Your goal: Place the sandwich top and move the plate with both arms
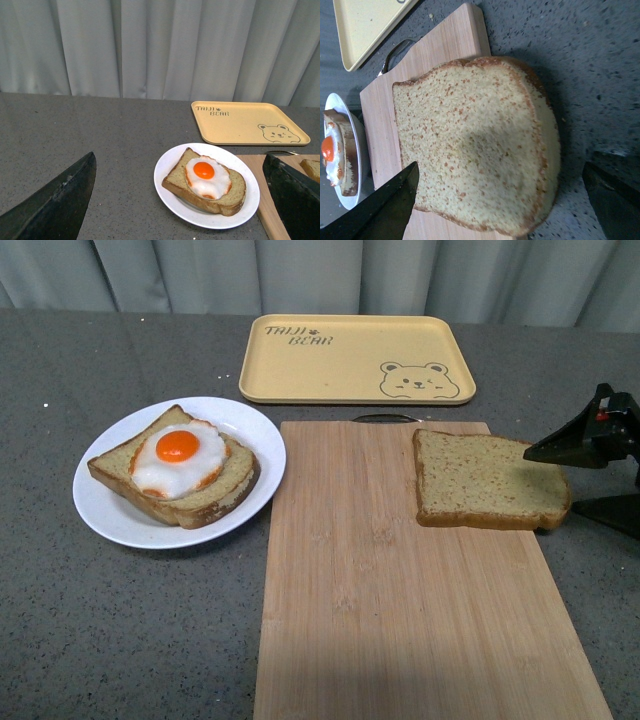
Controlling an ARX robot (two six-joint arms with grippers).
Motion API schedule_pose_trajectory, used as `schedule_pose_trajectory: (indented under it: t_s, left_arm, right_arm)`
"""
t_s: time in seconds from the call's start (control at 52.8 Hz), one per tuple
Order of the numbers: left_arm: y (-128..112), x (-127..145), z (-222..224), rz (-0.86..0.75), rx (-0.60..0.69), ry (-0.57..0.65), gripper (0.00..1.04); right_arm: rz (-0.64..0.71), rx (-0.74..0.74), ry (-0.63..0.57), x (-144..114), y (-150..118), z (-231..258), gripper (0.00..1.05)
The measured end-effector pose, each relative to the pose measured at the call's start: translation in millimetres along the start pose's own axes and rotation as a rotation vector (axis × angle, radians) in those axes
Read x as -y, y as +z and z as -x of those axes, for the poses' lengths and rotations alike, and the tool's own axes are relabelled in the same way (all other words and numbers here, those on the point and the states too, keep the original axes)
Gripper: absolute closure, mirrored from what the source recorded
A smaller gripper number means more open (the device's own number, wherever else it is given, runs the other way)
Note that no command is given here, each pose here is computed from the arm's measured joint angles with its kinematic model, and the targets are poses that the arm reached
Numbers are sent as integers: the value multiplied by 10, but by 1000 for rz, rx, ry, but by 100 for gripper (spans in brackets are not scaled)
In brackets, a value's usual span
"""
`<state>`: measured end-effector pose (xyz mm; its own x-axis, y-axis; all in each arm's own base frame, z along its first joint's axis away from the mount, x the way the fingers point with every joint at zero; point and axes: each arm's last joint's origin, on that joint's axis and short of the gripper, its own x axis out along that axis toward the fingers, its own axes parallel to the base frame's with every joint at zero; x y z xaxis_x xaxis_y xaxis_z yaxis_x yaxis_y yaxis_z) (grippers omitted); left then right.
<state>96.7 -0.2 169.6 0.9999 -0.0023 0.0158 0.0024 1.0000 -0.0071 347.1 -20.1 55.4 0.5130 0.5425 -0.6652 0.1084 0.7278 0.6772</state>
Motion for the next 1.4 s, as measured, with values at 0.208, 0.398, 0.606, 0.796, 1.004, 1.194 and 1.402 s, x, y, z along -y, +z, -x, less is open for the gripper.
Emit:
schedule_pose_trajectory:
  t_s: [0.208,0.398,0.606,0.796,1.004,1.194,1.402]
  left_arm:
    - [0,0,0,0,0,0,7]
    - [0,0,0,0,0,0,7]
    - [0,0,0,0,0,0,7]
    - [0,0,0,0,0,0,7]
    - [0,0,0,0,0,0,7]
    - [0,0,0,0,0,0,7]
    - [0,0,0,0,0,0,7]
  right_arm:
    - [-38,-46,-38,4,59,-138,31]
    - [-52,-42,-47,14,80,-158,58]
    - [-56,-14,-36,-30,88,-114,91]
    - [-30,108,160,-443,38,125,102]
    - [-24,281,380,-1025,-39,101,102]
    - [-104,259,468,-1493,-278,-349,102]
    - [-127,123,488,-1815,-552,-830,102]
